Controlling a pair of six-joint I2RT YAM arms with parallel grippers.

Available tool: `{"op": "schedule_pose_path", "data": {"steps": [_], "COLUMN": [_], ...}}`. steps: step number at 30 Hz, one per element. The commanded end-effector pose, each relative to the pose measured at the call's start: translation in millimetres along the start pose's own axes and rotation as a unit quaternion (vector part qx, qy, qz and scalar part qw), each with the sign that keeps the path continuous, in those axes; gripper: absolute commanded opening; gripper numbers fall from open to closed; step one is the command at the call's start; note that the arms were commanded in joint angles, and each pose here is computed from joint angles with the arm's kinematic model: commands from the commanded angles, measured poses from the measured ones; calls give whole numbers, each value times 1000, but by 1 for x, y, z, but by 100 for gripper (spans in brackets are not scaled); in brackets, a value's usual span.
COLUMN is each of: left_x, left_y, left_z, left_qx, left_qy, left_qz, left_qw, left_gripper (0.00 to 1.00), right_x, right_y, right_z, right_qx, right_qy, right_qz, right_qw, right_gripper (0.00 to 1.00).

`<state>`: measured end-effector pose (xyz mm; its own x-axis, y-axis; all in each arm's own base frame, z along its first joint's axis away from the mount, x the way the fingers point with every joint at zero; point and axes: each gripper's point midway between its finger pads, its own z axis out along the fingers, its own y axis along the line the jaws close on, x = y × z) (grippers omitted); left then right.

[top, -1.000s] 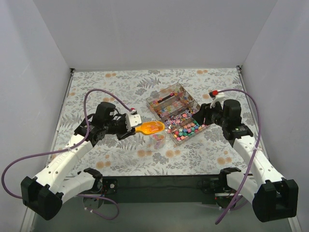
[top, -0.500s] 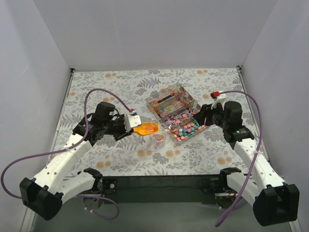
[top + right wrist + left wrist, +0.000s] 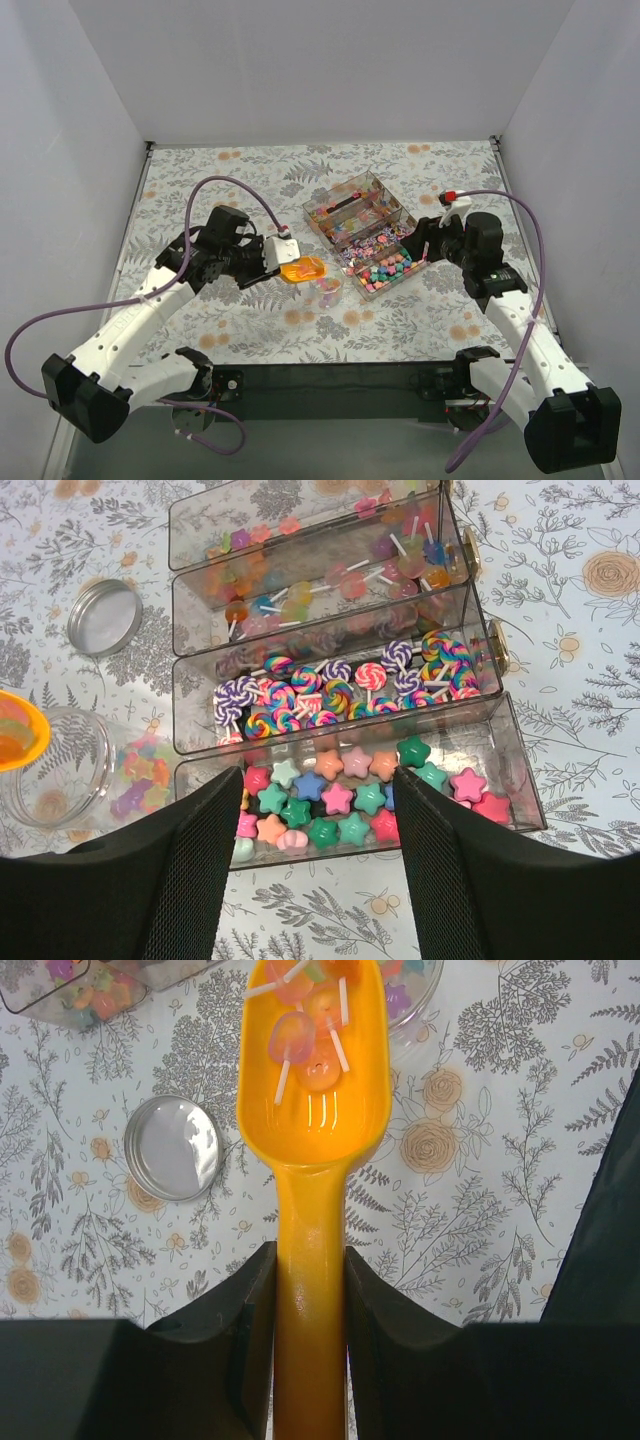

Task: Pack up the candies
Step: Place the fake candies in the packing bottle.

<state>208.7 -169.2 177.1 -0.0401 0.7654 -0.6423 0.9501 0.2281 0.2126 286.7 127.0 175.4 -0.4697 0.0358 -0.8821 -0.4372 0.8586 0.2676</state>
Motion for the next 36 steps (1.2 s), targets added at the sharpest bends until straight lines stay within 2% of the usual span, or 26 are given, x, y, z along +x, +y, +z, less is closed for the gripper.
{"op": "schedule_pose_path", "data": {"steps": [1, 18, 31, 36], "left_x": [-9, -12, -26, -21], "left_y": [6, 2, 1, -2], "left_z": [-10, -9, -15, -12], "left_qx": [-14, -3, 0, 1], "left_qy": [4, 89, 114, 148], "left_qz": [19, 45, 56, 59], "left_qw": [1000, 995, 992, 987], "left_gripper": [0, 0, 0, 0], "right_x": [-7, -2, -1, 0], "right_y": [-1, -8, -6, -5], "right_z": [-4, -6, -6, -7], "right_qx": [10, 30, 26, 23], "right_qy": [-19, -23, -25, -24], "right_qz": [-1, 4, 4, 6], "right_qw": [1000, 999, 999, 999], "right_gripper": [68, 75, 78, 81]}}
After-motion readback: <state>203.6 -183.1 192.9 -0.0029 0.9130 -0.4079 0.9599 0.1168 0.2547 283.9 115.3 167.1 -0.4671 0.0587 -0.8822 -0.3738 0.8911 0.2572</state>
